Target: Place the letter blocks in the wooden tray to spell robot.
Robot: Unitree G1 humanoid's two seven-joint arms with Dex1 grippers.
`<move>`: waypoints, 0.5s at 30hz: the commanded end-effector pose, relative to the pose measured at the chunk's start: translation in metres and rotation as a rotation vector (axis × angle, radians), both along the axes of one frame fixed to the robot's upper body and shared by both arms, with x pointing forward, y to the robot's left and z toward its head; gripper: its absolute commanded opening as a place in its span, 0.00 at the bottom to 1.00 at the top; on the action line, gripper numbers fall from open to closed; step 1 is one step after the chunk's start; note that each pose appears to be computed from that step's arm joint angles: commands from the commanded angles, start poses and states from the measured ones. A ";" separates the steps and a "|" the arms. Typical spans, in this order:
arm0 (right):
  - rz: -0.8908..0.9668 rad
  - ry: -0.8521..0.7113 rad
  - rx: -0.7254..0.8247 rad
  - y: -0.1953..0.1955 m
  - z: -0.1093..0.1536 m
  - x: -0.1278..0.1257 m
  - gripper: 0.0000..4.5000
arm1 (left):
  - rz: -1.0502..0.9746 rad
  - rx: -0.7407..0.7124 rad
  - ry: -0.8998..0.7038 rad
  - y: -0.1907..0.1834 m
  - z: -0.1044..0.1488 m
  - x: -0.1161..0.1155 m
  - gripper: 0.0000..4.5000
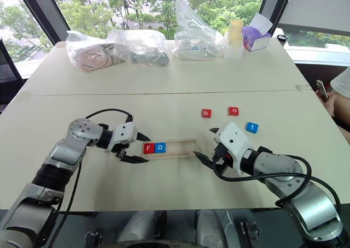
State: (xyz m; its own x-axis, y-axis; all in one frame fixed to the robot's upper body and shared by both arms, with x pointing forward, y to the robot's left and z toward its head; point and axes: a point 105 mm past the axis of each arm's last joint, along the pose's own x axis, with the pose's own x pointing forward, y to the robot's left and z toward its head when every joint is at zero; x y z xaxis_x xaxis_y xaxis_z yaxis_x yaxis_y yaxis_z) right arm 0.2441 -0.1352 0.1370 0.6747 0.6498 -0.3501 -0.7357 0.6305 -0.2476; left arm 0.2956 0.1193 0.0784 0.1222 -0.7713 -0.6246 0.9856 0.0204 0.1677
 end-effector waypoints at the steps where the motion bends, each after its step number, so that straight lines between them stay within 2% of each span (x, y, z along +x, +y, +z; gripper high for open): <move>1: 0.020 -0.042 0.009 0.003 0.008 0.002 1.00 | -0.014 0.068 0.073 -0.012 -0.021 -0.017 0.69; 8: 0.025 -0.045 0.009 0.004 0.009 0.003 1.00 | -0.042 0.096 0.017 -0.017 -0.028 -0.029 0.69; 15: 0.037 -0.047 -0.001 0.004 0.012 0.004 1.00 | -0.035 0.109 -0.059 -0.022 -0.032 -0.012 0.69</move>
State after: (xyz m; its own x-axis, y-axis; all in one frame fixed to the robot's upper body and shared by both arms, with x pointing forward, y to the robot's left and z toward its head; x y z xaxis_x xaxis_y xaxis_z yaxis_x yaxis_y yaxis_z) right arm 0.2471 -0.1324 0.1414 0.6621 0.6673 -0.3411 -0.7486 0.6100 -0.2597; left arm 0.2896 0.0982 0.0785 0.1731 -0.7599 -0.6266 0.9589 -0.0153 0.2834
